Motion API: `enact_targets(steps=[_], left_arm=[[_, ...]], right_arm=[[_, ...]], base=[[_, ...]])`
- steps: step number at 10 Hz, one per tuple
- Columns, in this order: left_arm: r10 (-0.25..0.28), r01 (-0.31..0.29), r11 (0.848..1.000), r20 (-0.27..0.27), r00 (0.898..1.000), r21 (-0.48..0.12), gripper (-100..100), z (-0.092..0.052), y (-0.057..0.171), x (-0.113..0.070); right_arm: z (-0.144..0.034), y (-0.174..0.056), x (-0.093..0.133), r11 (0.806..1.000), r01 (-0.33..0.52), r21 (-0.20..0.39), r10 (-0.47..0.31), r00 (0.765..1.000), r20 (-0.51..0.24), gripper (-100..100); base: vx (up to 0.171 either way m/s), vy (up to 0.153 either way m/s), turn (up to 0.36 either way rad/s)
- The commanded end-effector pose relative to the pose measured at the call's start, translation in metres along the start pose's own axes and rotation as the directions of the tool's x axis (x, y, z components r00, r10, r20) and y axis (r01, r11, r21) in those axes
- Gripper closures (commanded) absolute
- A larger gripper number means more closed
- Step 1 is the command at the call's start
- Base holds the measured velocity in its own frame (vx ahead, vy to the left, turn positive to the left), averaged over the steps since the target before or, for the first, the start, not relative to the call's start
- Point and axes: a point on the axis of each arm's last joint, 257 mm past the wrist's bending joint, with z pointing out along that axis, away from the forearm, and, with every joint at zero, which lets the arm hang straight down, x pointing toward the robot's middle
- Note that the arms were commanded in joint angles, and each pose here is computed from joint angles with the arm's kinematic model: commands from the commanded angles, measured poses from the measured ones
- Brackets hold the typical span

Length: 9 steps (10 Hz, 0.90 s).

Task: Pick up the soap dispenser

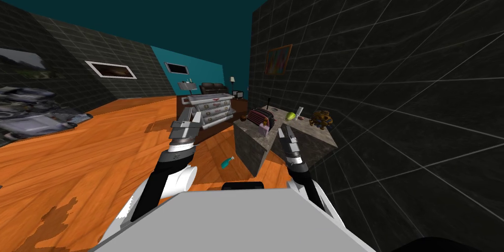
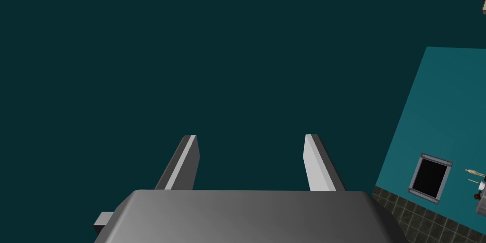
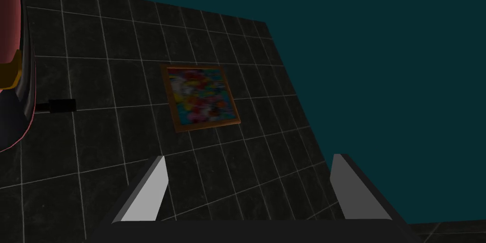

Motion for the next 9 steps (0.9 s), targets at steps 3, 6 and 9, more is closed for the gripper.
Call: enact_targets(steps=[3, 6, 9], left_arm=[[0.000, 0.000, 1.000, 0.000, 1.000, 0.000, 0, 0.000, 0.000, 0.000], [0.000, 0.000, 1.000, 0.000, 1.000, 0.000, 0, 0.000, 0.000, 0.000], [0.000, 0.000, 1.000, 0.000, 1.000, 0.000, 0, 0.000, 0.000, 0.000]], right_arm=[[-0.008, -0.007, 0.012, 0.999, 0.021, 0.028, -0.018, 0.996, -0.082, -100], [-0.021, -0.016, 0.026, 0.997, 0.044, 0.063, -0.032, 0.984, -0.177, -100], [-0.030, -0.023, 0.036, 0.994, 0.069, 0.084, -0.045, 0.965, -0.258, -100]], base=[[-0.025, -0.004, 0.014], [-0.031, -0.003, 0.016], [-0.027, -0.008, 0.012]])
